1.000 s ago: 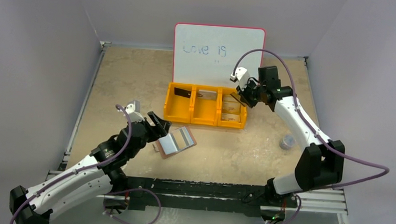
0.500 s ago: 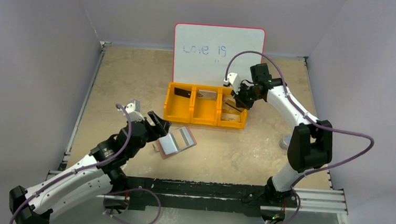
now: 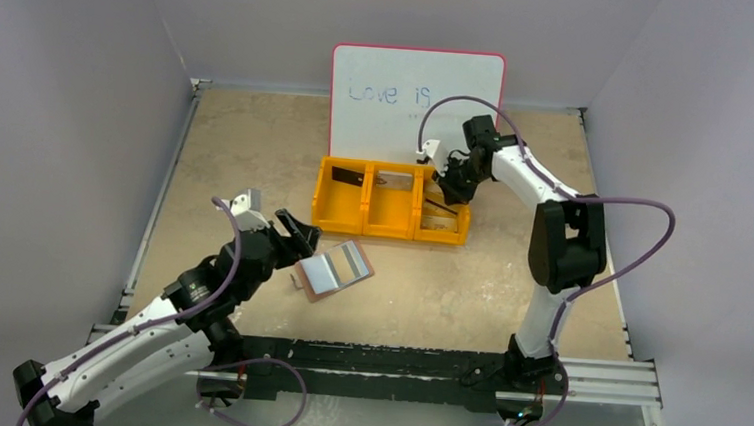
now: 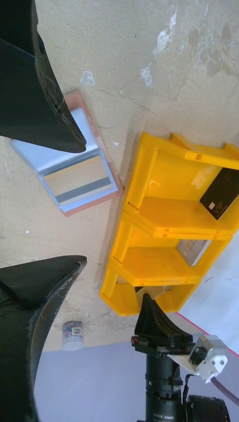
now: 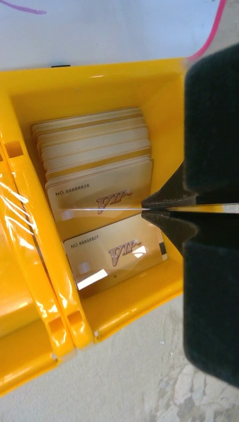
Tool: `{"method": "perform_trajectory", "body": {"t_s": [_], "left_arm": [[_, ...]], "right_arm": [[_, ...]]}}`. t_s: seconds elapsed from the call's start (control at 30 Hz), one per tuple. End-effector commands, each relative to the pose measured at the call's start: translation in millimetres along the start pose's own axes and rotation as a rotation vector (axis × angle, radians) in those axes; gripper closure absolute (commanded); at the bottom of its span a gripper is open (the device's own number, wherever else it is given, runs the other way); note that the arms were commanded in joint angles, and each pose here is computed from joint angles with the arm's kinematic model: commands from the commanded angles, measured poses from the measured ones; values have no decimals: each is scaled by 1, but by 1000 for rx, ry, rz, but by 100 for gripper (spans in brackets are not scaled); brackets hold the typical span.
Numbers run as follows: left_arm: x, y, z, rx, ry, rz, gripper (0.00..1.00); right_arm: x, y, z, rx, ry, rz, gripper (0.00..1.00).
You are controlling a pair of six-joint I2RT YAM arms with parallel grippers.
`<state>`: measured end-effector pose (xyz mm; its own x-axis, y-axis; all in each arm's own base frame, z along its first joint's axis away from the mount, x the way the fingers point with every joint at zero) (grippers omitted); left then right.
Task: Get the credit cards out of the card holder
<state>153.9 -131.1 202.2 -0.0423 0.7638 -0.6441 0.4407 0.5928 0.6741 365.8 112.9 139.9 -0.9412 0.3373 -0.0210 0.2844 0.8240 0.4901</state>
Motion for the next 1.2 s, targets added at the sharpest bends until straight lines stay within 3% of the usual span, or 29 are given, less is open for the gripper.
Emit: {"method": "perform_trajectory", "body": {"t_s": [0.0, 0.23, 0.67, 0.83, 0.9, 1.03, 1.17], "left_arm": [[-12, 19, -8, -55, -25, 3, 25], [-12, 20, -8, -60, -21, 8, 25], [-10, 17, -7, -54, -17, 4, 25], [-8, 14, -4, -45, -5, 6, 25], [-7, 12, -3, -45, -2, -4, 25], [-5, 10, 0, -52, 12, -27, 25], [-6, 8, 7, -54, 40, -38, 25]], "right_arm": [[-9, 7, -6, 15, -13, -45, 96], [-23, 8, -2, 54, -50, -57, 92], [-37, 20, -8, 41, -122, -72, 72], [-41, 34, -22, -4, -260, -37, 71], [-40, 47, -40, -72, -360, -20, 70], [-27, 77, -91, -333, -579, 56, 66], [6, 95, -115, -681, -546, 310, 56]]}}
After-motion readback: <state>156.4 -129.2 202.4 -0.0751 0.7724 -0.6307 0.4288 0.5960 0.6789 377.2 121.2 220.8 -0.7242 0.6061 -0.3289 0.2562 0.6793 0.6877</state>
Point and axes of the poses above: each gripper's point midway between its finger pads, its own z axis out along the fingers, its own x axis along the line the jaws close on, y = z × x, the point moved 7 cm from there along -z, back along the fingers, and after that the axes turned 2 degrees about -z, right-handed, at the moved point
